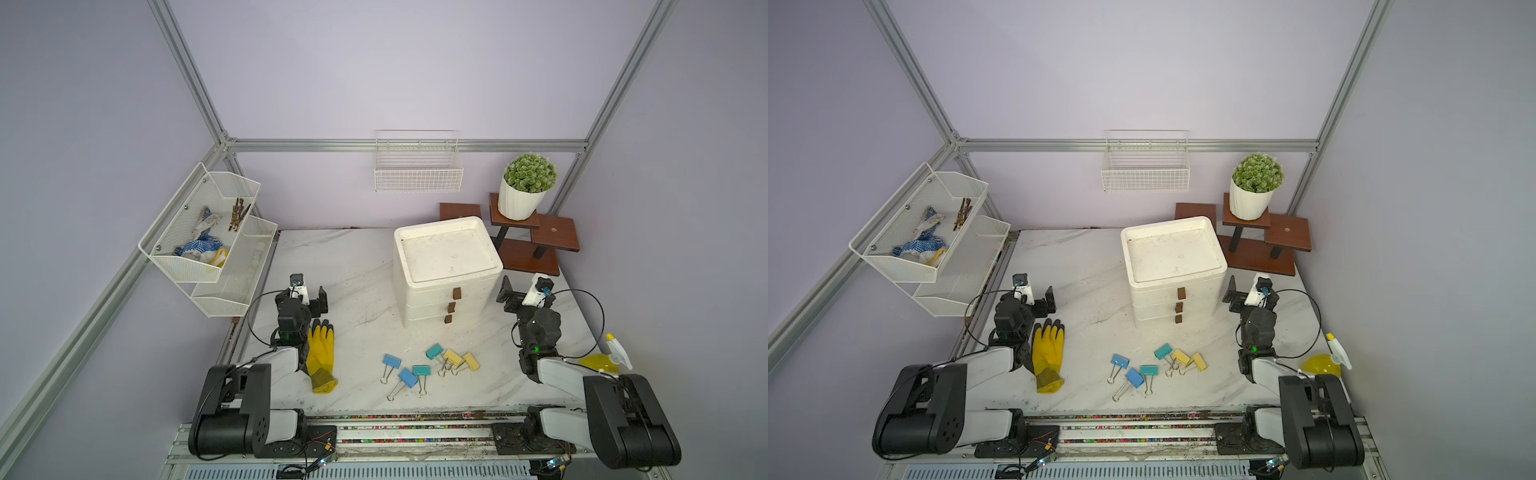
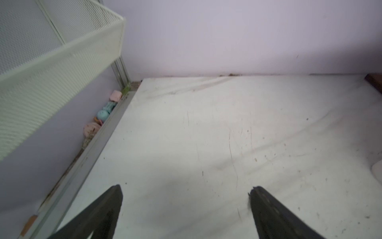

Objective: Put the binder clips in the drawer according to color
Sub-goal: Move the storage box to the center of the board.

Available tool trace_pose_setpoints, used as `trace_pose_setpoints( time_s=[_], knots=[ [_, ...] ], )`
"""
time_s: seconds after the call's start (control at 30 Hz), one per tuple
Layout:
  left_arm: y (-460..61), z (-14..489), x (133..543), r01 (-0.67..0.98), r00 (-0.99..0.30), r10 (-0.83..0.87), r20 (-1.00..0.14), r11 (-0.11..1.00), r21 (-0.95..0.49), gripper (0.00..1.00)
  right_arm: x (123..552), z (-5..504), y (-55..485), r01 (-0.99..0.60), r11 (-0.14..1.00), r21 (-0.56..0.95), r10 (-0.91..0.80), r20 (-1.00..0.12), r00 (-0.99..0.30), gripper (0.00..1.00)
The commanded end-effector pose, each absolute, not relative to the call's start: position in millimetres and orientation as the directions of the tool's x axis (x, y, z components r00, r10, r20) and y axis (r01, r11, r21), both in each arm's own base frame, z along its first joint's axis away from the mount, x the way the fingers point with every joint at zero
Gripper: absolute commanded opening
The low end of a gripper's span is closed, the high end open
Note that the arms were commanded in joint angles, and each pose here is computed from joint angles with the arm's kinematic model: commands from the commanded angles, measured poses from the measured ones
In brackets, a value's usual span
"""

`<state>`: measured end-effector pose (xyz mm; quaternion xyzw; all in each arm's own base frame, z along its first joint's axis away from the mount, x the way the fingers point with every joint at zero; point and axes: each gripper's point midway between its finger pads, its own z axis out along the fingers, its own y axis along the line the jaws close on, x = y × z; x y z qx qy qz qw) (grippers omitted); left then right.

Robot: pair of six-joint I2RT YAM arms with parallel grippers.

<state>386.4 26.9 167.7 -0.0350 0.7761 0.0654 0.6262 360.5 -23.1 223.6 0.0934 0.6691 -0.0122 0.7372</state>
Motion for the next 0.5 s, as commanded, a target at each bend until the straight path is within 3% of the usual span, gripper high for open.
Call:
trace_pose_setpoints(
  time_s=[0.0, 0.1, 0.2, 0.27, 0.33, 0.47],
  knots=[
    [15.8, 230.1, 389.9, -0.117, -0.136, 0.009, -0.991, 0.993, 0.025, 1.0, 358.1, 263.5, -27.4, 0.17, 0.975, 0.143, 0.124, -0.985, 0.12, 0.99],
    [-0.9, 279.5, 388.5, -0.089, -0.098, 0.02, -0.995, 0.996, 0.029, 1.0, 352.3, 313.0, -29.4, 0.172, 0.966, 0.194, 0.17, -0.975, 0.144, 0.99],
    [-11.3, 326.1, 385.3, -0.103, -0.095, -0.051, -0.994, 0.994, -0.041, 1.0, 347.6, 343.7, -35.1, 0.209, 0.907, 0.366, 0.354, -0.931, 0.092, 0.99],
    [-5.1, 330.3, 379.8, -0.198, -0.188, -0.299, -0.935, 0.945, -0.262, 1.0, 342.7, 347.0, -29.5, 0.194, 0.838, 0.51, 0.51, -0.859, 0.053, 0.99],
    [-5.7, 315.7, 372.5, -0.256, -0.268, -0.415, -0.87, 0.901, -0.351, 1.0, 335.9, 341.4, -27.2, 0.158, 0.771, 0.617, 0.611, -0.787, 0.087, 0.99],
    [-31.9, 317.0, 382.6, -0.103, -0.334, -0.492, -0.804, 0.867, -0.488, 1.0, 328.3, 342.6, -2.6, 0.01, 0.747, 0.665, 0.664, -0.746, 0.037, 0.99]
  ],
)
